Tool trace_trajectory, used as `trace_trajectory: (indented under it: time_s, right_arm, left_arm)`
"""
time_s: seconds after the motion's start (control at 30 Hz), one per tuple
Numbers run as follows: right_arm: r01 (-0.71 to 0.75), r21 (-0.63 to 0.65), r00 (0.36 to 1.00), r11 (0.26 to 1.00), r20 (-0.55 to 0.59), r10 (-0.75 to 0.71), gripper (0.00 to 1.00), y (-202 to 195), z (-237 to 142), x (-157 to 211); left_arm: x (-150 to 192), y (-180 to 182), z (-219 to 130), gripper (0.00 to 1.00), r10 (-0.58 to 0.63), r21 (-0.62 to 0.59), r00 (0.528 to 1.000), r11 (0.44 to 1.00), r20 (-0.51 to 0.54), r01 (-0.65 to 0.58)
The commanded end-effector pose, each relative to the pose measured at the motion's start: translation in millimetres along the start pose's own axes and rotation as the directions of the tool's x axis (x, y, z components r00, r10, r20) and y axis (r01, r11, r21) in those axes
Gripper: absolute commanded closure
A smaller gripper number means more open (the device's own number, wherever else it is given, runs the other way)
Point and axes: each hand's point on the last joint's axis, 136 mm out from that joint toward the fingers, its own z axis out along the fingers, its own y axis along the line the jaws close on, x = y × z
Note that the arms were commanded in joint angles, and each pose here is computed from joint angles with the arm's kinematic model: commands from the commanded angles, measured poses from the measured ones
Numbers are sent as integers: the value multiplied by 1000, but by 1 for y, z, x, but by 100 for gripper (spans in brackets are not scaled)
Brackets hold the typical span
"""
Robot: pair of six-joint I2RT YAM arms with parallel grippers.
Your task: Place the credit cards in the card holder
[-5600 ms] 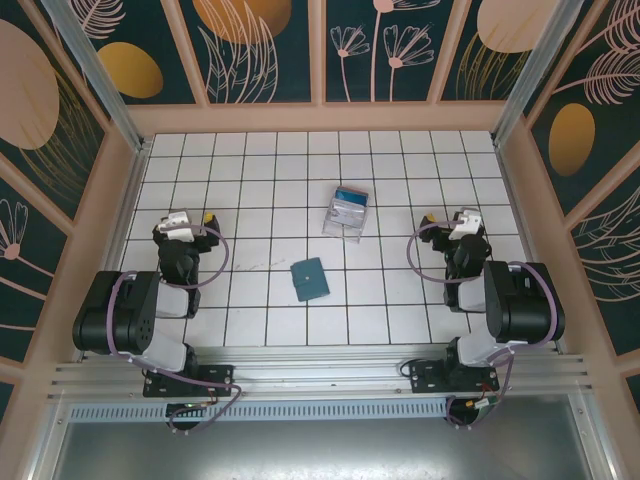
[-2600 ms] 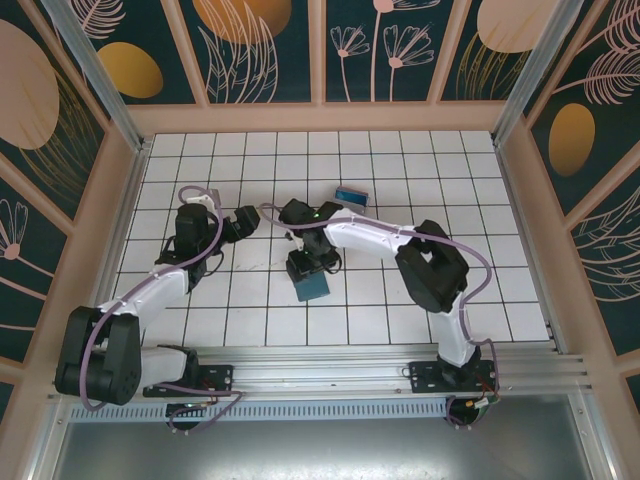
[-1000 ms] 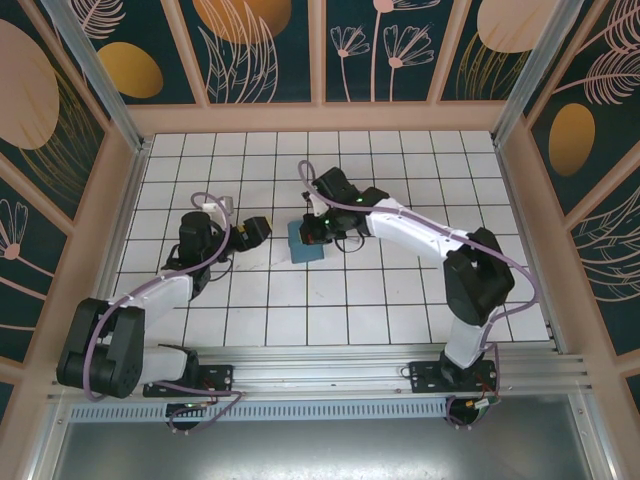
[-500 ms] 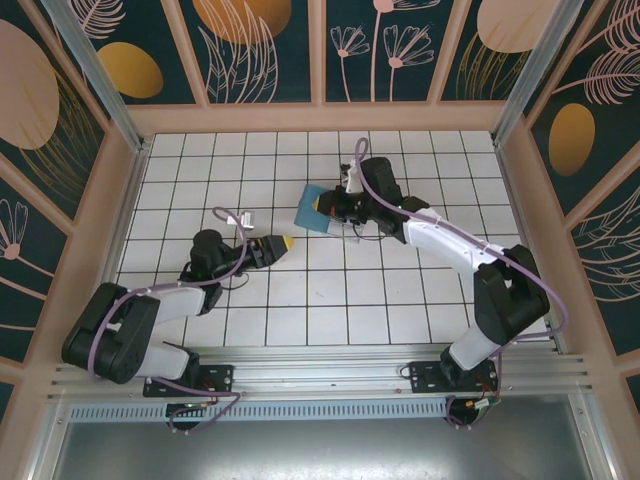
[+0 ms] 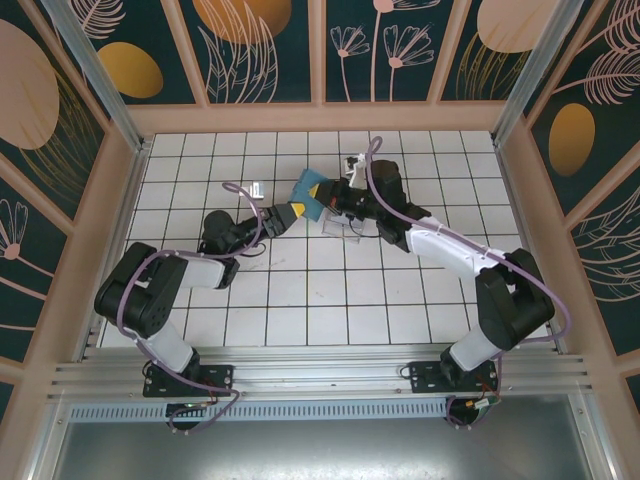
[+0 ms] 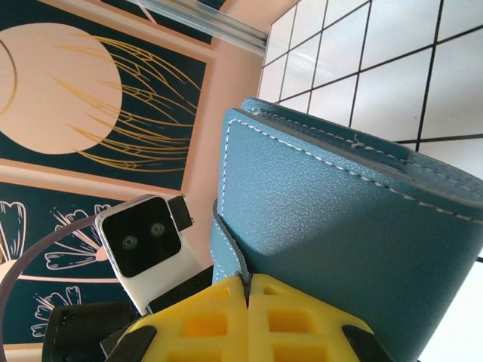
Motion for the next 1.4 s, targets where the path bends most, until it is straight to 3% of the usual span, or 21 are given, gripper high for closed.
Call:
trace_trajectory:
  time_s: [0.0, 0.13, 0.23, 0.33, 0.47, 0.63, 0.73, 0.93, 1.03, 1.13, 1.2, 1.37]
  right_arm:
    - [37, -99, 999, 994, 30, -34, 100, 32, -12, -7]
    - [30, -113, 999, 993, 28, -27, 100, 34, -13, -9]
    - [33, -108, 999, 994, 35, -29, 100, 34, -16, -14]
    - [46, -102, 998, 994, 47, -42, 100, 37, -20, -20]
    - [74, -79, 996, 994, 49, -70, 100, 41, -23, -24]
    - [128, 45, 991, 991, 18, -129, 100, 24, -18, -26]
    - [159, 101, 987, 982, -2, -160, 99, 16, -17, -28]
    - [216, 140, 976, 966, -8, -217, 66, 5, -25, -40]
    - [301, 208, 953, 931, -45, -298, 58, -1, -31, -43]
    - [406, 413, 911, 815, -108, -399, 54, -34, -51, -52]
    - [445, 486, 889, 752, -138, -437, 49, -51, -69, -54]
    - [514, 426, 858, 745, -262, -442, 38, -72, -76, -22]
  left_arm:
    - [-11, -22, 6, 55, 76, 66, 997, 995, 26, -77]
    - [-10, -7, 8, 85, 98, -18, 995, 995, 1, -98]
    - [-5, 27, 6, 100, 120, -195, 992, 973, -46, -126]
    - [-1, 61, -4, 100, 137, -373, 985, 912, -108, -168]
    - [9, 81, -9, 100, 131, -457, 970, 864, -205, -213]
    - [26, 82, -4, 100, 97, -418, 937, 876, -337, -241]
    - [41, 73, -4, 100, 95, -372, 893, 886, -441, -278]
    - [57, 51, -11, 100, 102, -282, 846, 916, -523, -284]
    - [61, 41, -8, 100, 98, -233, 840, 938, -533, -257]
    - [57, 44, -8, 100, 105, -250, 841, 929, -531, -274]
    - [52, 53, -9, 100, 100, -302, 836, 904, -539, -302]
    - [45, 56, -7, 100, 100, -331, 824, 883, -558, -332]
